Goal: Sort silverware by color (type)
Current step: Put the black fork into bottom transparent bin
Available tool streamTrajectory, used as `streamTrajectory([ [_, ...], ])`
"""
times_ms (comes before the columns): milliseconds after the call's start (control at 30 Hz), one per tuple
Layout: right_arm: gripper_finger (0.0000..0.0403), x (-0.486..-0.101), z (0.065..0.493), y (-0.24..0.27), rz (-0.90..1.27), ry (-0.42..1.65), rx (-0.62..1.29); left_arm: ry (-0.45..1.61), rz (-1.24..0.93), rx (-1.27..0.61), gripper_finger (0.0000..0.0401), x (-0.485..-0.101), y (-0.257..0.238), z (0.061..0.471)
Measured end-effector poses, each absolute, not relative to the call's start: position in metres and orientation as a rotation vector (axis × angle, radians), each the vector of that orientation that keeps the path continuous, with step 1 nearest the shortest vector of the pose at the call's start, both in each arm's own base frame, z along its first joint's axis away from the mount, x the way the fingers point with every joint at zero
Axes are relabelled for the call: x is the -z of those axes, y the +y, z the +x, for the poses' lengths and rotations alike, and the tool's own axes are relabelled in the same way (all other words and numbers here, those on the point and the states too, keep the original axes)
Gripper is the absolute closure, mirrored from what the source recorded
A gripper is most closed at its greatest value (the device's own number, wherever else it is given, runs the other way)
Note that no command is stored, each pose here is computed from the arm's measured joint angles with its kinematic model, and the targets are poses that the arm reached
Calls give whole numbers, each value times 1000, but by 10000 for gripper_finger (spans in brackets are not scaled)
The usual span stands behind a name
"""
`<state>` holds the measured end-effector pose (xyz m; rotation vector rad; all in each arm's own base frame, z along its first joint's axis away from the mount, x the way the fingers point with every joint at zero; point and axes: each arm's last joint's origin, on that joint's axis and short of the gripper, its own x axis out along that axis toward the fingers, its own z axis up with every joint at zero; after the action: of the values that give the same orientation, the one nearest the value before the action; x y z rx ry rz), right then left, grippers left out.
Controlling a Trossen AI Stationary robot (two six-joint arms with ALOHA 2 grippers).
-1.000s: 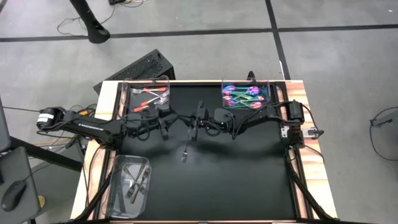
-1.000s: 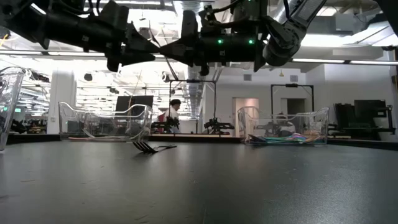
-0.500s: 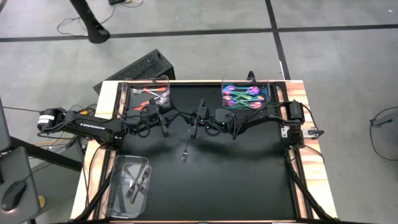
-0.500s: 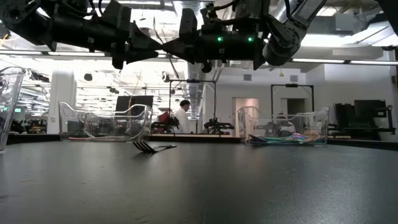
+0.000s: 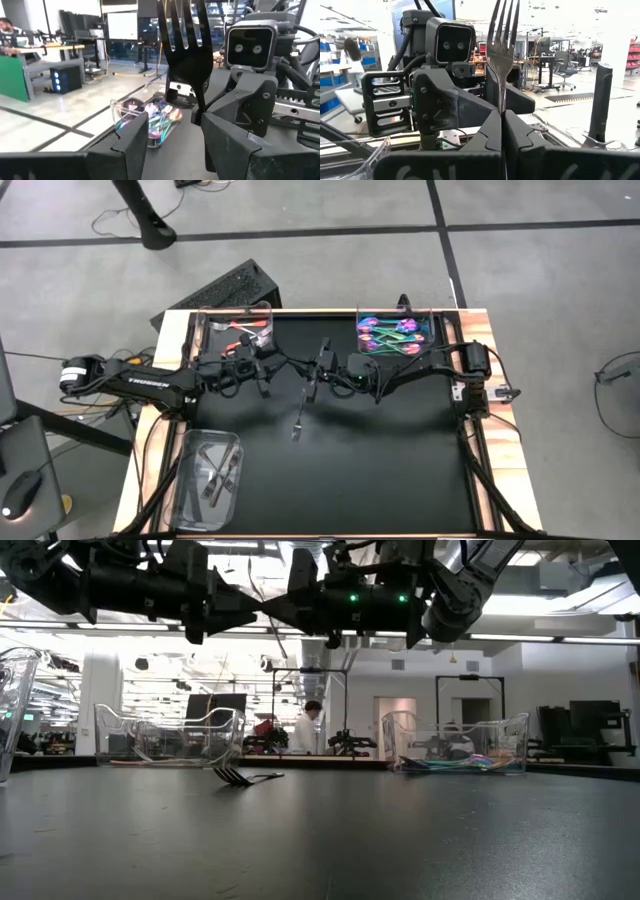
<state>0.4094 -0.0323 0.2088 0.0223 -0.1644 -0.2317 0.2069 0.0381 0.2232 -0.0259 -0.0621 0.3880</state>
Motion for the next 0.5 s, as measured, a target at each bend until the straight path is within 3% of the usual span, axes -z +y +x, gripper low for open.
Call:
streamTrajectory([
  [500,392,-206,410,-31,-76,-130,250,-88,-11,-296,225,-227,35,206],
])
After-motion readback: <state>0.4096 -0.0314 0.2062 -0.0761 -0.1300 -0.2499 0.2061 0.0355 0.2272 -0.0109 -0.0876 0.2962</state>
